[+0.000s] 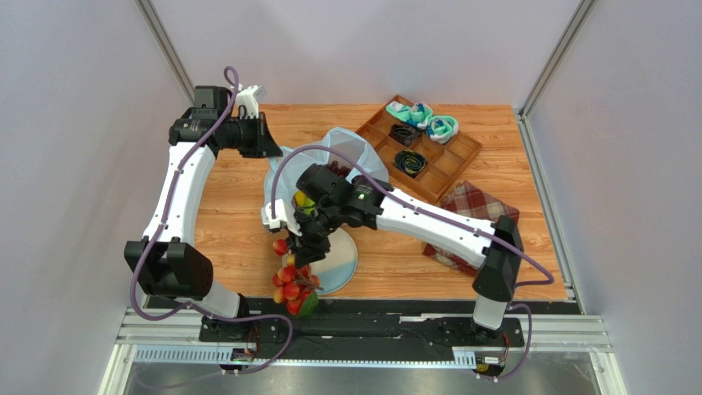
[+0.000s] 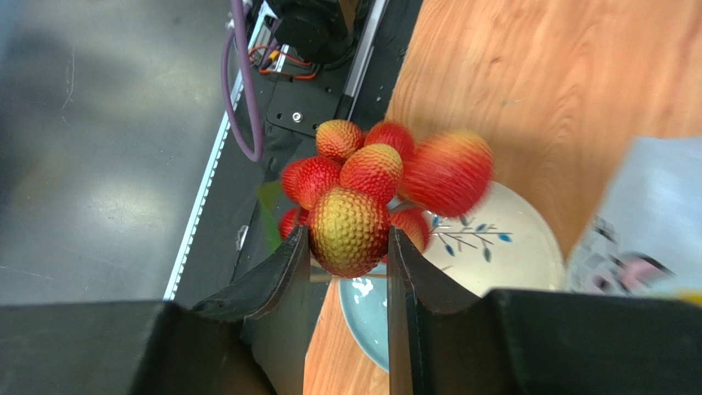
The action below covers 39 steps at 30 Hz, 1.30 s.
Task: Take the fake fruits out of the plastic bag
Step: Place the fake fruit on the plate.
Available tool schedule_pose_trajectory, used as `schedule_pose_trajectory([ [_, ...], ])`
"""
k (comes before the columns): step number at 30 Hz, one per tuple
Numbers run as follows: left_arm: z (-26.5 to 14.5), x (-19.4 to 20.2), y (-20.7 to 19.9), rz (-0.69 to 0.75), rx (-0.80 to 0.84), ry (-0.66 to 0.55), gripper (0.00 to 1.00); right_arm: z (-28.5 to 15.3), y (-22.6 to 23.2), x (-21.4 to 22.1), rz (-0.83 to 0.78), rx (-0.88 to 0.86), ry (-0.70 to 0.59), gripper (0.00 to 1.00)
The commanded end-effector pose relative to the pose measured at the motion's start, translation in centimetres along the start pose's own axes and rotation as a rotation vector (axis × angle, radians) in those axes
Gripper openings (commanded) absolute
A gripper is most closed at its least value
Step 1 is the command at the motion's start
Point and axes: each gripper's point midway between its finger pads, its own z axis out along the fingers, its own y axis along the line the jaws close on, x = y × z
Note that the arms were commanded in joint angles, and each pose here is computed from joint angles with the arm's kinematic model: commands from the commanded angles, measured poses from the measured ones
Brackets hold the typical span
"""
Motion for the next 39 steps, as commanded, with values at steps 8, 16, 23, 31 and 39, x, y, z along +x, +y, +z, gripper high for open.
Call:
schedule_pose_trajectory([
  [8,-2.0,-1.8,-2.1,0.032,0.053,-0.079,0.0,3.5,-5.2,2.6,-0.004,0.109,0.076,0.0],
  [16,-2.5,-1.5,-2.7,0.032,0.068,-0.083,0.0,0.6,-4.8,-2.6,0.014,0.114,-0.055,0.0],
  [23,-2.4,-0.6,-2.8,0.02,0.077,-0.07,0.0,-0.8,-4.4,-4.6,-0.007,0.129,-0.096,0.0],
  [31,-2.5,-0.5,-2.9,0.02,0.08,-0.07,0.0,2.4,-6.7,2.9,0.021,0.167,0.084,0.0],
  [39,-2.4,0.1,-2.8,0.017,0.078,-0.064,0.0,4.2,-7.9,4.6,0.059,0.179,0.114,0.05],
])
